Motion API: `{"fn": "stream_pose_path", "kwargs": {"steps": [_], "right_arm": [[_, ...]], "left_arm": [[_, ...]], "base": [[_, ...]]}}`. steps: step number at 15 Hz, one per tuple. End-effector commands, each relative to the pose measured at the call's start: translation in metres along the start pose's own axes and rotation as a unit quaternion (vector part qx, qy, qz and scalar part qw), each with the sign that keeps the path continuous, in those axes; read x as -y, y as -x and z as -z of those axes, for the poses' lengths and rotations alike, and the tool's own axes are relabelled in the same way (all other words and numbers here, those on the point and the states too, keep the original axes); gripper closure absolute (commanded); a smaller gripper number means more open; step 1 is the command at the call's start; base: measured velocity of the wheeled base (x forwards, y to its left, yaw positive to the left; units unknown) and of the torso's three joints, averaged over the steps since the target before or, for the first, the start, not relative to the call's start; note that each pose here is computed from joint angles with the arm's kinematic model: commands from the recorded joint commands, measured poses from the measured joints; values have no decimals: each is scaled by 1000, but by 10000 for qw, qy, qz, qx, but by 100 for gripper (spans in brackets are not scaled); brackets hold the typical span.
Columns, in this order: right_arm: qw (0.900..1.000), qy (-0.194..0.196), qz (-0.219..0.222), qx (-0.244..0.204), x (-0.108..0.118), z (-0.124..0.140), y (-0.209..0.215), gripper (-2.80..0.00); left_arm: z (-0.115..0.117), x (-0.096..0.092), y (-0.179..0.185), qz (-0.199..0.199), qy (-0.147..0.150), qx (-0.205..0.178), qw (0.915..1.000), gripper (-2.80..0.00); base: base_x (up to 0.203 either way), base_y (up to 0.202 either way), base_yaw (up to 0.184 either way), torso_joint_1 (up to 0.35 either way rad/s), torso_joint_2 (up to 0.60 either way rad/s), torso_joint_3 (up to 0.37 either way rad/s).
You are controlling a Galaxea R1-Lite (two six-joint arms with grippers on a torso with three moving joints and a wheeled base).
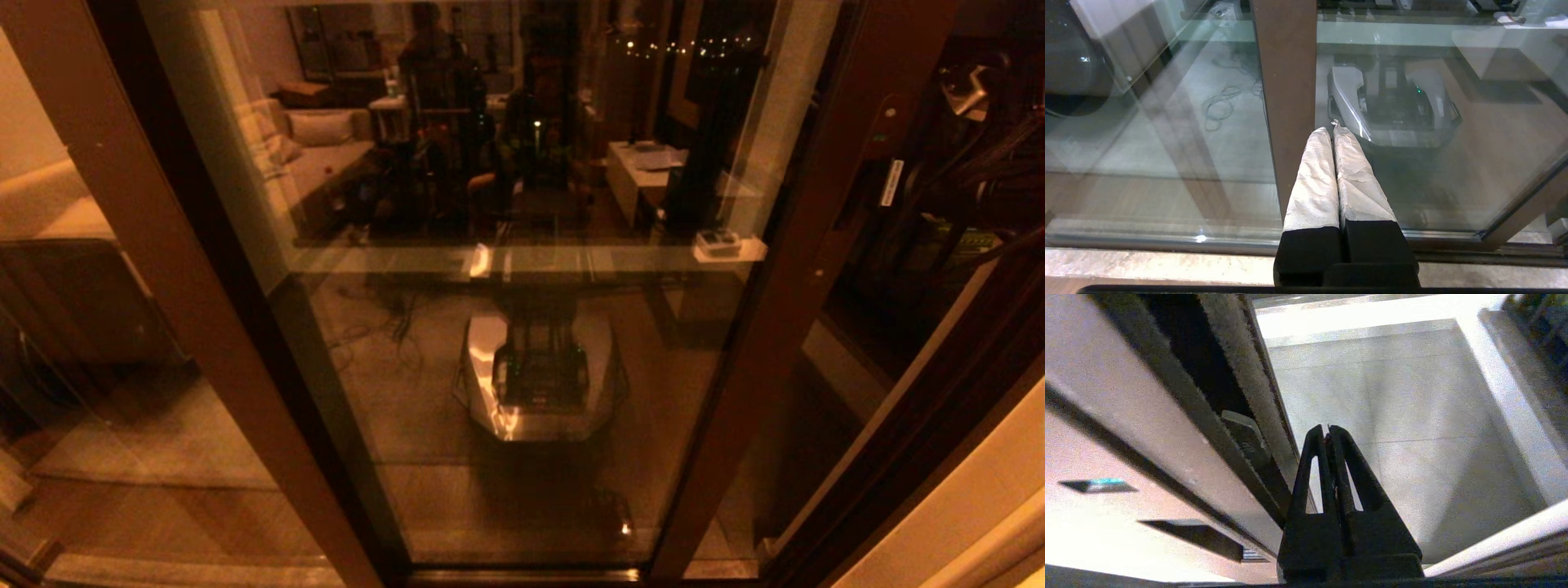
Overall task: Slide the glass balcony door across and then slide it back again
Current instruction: Open the slid door
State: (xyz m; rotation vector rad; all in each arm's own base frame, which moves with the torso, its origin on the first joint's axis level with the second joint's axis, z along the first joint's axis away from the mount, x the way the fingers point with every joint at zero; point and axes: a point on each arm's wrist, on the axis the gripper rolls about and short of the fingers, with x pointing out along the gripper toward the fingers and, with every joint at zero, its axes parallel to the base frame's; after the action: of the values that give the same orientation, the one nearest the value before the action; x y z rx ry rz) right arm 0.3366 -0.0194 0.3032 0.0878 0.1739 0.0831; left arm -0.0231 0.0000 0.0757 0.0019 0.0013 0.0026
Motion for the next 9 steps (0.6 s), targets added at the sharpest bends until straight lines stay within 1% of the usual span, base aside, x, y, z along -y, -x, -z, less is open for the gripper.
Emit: {"fn": "stream_pose_path", "kwargs": {"steps": [1, 6, 9], "right_arm": [[10000, 6, -43, -11, -3, 1, 0, 0], [9999, 9, -107, -72, -7, 4, -5, 0], [9996, 32, -249, -113, -21, 7, -9, 0]], "left_arm": [[0, 0, 0, -3, 2, 5, 10000, 0], [0, 0, 0, -3, 2, 5, 10000, 0], [0, 0, 0, -3, 2, -1, 10000, 0]], "base": [[0, 0, 0, 0, 0, 0], [0, 0, 0, 0, 0, 0], [0, 0, 0, 0, 0, 0]]}}
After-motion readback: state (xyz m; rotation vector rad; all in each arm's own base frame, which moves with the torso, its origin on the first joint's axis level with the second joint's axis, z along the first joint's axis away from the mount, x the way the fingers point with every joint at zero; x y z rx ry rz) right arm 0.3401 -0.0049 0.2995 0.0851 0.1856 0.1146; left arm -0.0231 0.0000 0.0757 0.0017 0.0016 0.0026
